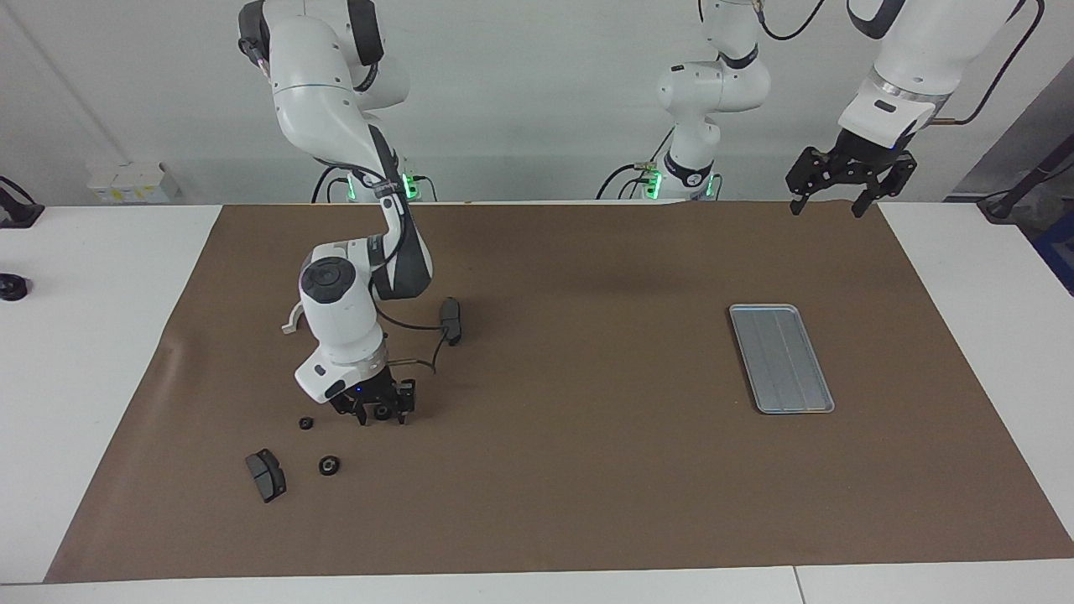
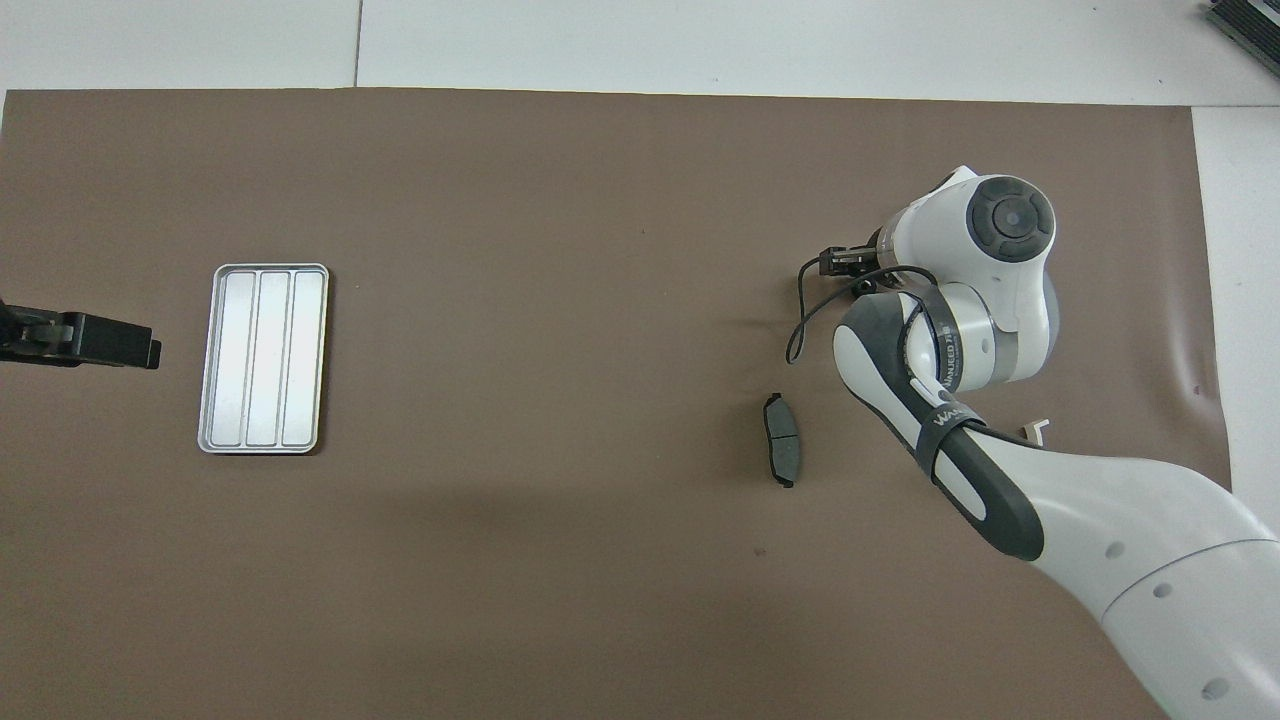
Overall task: Pick bearing gear from pile to tray
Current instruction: 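Lift the black gear with the right gripper and carry it toward center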
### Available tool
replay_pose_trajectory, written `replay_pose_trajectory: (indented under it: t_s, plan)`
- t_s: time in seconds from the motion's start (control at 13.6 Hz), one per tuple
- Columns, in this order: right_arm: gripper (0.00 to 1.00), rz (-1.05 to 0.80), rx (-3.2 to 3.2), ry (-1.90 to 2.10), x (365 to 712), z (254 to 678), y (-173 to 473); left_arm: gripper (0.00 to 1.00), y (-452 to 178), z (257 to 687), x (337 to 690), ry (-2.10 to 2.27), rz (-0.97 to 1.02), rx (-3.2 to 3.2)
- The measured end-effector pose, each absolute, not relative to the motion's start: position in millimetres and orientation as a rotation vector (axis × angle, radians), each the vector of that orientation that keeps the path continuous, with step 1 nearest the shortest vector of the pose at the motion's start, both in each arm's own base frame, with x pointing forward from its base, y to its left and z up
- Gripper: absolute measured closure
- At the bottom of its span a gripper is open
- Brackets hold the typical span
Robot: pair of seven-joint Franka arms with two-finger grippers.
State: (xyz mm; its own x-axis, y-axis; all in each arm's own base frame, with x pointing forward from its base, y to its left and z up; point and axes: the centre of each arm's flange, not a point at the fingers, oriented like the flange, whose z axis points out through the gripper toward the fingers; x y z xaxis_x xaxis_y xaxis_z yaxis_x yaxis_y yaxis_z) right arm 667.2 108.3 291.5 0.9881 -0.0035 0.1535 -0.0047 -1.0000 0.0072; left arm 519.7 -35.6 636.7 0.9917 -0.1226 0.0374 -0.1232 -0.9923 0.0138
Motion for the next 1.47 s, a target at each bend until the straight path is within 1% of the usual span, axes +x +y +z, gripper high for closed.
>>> replay_pose_trajectory:
  t_s: [0.07,0.22,0.52,0.59,0.66,0.74,0.88,0.96,1.03,1.33,1.47]
  plan:
    - [0.38,0.231,3.124,-0.007,666.6,290.7,108.2,0.00,-35.6,636.7,519.7,-0.193,0.057,3.119]
    - [0.38,0.221,3.124,-0.011,665.9,290.1,108.3,0.00,-35.6,636.7,519.7,-0.193,0.057,3.119]
    - [0.44,0.174,3.123,-0.035,663.0,287.3,108.6,0.00,-35.6,636.7,519.7,-0.193,0.057,3.119]
    - [0.44,0.172,3.123,-0.039,663.0,287.4,108.6,0.00,-35.6,636.7,519.7,-0.193,0.057,3.119]
    - [0.48,0.172,3.123,-0.044,663.1,288.1,108.7,0.00,-35.6,636.7,519.7,-0.193,0.057,3.119]
    - [0.48,0.166,3.122,-0.046,662.8,288.1,108.6,0.00,-35.5,636.7,519.7,-0.193,0.057,3.119]
    - [0.61,0.157,3.122,-0.049,662.7,289.8,108.6,0.00,-35.6,636.7,519.7,-0.193,0.057,3.119]
    - [0.61,0.156,3.122,-0.049,662.7,289.7,108.6,0.00,-35.5,636.7,519.7,-0.193,0.057,3.119]
    - [0.65,0.156,3.122,-0.050,662.7,290.0,108.6,0.00,-35.6,636.7,519.7,-0.193,0.057,3.119]
    - [0.65,0.158,3.122,-0.050,663.1,290.7,108.7,0.00,-35.6,636.7,519.7,-0.193,0.057,3.119]
    - [0.65,0.175,3.124,-0.048,667.0,301.1,110.2,0.00,-35.6,636.7,519.7,-0.193,0.057,3.119]
